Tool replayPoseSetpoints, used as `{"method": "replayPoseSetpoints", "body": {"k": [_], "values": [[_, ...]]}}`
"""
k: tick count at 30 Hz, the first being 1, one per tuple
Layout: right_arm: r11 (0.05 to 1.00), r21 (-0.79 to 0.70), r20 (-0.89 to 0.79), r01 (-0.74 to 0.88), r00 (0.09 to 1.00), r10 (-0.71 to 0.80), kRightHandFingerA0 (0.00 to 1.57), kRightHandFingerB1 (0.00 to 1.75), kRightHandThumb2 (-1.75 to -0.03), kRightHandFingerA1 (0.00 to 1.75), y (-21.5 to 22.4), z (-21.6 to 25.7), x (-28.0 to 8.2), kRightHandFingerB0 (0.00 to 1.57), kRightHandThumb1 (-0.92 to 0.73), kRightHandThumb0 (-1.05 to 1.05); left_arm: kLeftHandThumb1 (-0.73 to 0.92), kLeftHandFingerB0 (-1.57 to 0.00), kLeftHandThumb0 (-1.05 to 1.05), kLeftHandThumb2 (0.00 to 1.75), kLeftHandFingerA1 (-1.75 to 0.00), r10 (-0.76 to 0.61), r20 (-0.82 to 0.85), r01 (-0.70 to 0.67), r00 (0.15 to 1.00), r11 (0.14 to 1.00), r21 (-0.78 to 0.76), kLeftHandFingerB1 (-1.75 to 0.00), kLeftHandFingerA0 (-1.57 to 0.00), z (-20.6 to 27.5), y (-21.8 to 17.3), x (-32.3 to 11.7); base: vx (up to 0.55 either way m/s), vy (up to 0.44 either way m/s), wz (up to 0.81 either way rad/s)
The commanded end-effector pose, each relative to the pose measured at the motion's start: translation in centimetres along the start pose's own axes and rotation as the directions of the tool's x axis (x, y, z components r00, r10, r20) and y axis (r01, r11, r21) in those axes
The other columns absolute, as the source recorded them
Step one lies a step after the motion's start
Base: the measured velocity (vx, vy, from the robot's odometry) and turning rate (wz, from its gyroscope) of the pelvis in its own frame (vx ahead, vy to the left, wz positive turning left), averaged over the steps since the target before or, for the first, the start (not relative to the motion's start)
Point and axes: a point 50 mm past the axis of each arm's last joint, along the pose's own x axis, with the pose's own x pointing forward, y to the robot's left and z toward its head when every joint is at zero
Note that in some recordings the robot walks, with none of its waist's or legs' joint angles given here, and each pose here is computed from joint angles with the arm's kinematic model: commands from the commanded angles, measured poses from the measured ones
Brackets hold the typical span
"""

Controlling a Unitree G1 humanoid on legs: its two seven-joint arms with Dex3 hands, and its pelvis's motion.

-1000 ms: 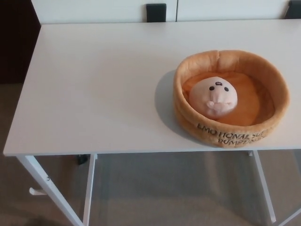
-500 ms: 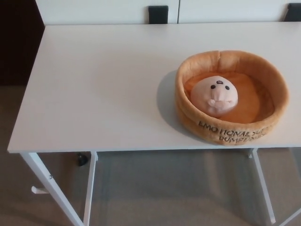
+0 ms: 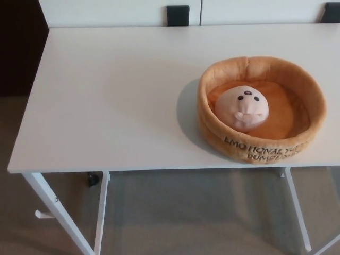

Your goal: The robot walks towards a table in front, picks a dumpling toy with left hand and puts it in an orange round plate

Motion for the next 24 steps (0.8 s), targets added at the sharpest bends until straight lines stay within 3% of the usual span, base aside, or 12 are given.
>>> {"method": "replayPoseSetpoints", "body": {"k": [1,24], "values": [[1.0,0.012,0.001,0.018,1.0,-0.018,0.66,0.38,-0.62,0.47,-0.6,-0.3,-0.2,0.49,-0.72,-0.36,0.68,-0.51,-0.47,0.61,-0.56,0.14,0.105,-0.131,0.985,0.988,-0.086,-0.43,-0.61,0.6,0.9,0.1,0.0,0.0,0.0],[0.999,0.023,0.035,0.039,0.999,-0.04,0.64,0.38,-0.63,0.46,-2.0,1.2,-0.2,0.49,-0.74,-0.35,0.71,-0.49,-0.47,0.62,-0.54,0.14,0.157,-0.126,0.978,0.987,-0.098,-0.43,-0.58,1.8,1.8,0.2,0.0,0.0,0.0]]}}
